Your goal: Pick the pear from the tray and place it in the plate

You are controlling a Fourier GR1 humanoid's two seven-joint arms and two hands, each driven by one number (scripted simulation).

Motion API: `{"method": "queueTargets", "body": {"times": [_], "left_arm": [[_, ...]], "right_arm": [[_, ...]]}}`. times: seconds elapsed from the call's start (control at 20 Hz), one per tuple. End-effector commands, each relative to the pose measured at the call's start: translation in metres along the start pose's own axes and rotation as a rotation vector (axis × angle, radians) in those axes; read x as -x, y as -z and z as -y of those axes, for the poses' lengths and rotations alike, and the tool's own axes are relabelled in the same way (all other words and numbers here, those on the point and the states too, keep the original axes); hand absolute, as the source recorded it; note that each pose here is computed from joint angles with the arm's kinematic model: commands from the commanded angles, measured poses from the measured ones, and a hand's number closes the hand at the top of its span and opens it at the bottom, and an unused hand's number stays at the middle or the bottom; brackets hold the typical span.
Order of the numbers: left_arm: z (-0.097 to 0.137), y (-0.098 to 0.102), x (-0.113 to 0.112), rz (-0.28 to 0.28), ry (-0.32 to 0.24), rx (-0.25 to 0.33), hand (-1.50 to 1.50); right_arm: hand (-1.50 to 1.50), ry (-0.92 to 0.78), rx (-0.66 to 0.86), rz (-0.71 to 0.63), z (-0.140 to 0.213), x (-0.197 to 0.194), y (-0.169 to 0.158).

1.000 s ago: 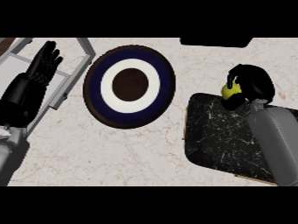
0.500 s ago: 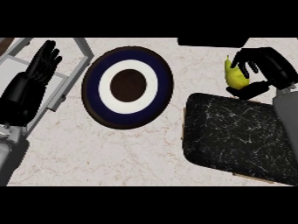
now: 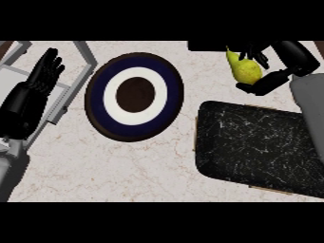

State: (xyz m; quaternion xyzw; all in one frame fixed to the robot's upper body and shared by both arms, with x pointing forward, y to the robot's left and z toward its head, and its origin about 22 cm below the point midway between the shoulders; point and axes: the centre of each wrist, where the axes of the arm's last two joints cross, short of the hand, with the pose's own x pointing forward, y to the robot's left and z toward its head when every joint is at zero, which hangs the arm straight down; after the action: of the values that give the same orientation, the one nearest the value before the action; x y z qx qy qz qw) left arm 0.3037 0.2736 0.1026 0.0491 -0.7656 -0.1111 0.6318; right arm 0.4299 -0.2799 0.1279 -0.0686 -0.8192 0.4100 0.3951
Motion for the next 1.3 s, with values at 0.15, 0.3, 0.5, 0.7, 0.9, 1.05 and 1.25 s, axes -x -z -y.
{"method": "queueTargets", "body": {"times": [0.15, 0.3, 0.5, 0.7, 0.9, 1.05, 1.25], "left_arm": [[0.000, -0.008, 0.003, 0.001, 0.013, -0.015, 0.00], [0.006, -0.001, -0.013, -0.002, 0.020, -0.005, 0.00], [-0.005, -0.002, -0.007, -0.002, -0.006, -0.002, 0.00], [-0.004, -0.008, 0.001, -0.007, 0.008, -0.021, 0.00], [-0.008, 0.005, 0.006, 0.000, 0.000, -0.006, 0.00], [0.016, 0.011, 0.018, 0.007, -0.002, 0.000, 0.00], [0.021, 0.010, -0.019, 0.028, -0.005, 0.025, 0.00]], "right_arm": [[1.50, 0.060, -0.069, 0.072, -0.038, -0.037, 0.069], [1.50, 0.115, -0.084, 0.096, -0.060, -0.048, 0.086], [1.50, 0.158, -0.116, 0.078, -0.093, -0.070, 0.112], [1.50, 0.156, -0.131, 0.039, -0.128, -0.087, 0.131], [1.50, 0.085, -0.141, 0.004, -0.145, -0.091, 0.138], [1.50, 0.049, -0.155, -0.010, -0.148, -0.108, 0.154], [1.50, -0.043, -0.217, -0.013, -0.165, -0.099, 0.148]]}}
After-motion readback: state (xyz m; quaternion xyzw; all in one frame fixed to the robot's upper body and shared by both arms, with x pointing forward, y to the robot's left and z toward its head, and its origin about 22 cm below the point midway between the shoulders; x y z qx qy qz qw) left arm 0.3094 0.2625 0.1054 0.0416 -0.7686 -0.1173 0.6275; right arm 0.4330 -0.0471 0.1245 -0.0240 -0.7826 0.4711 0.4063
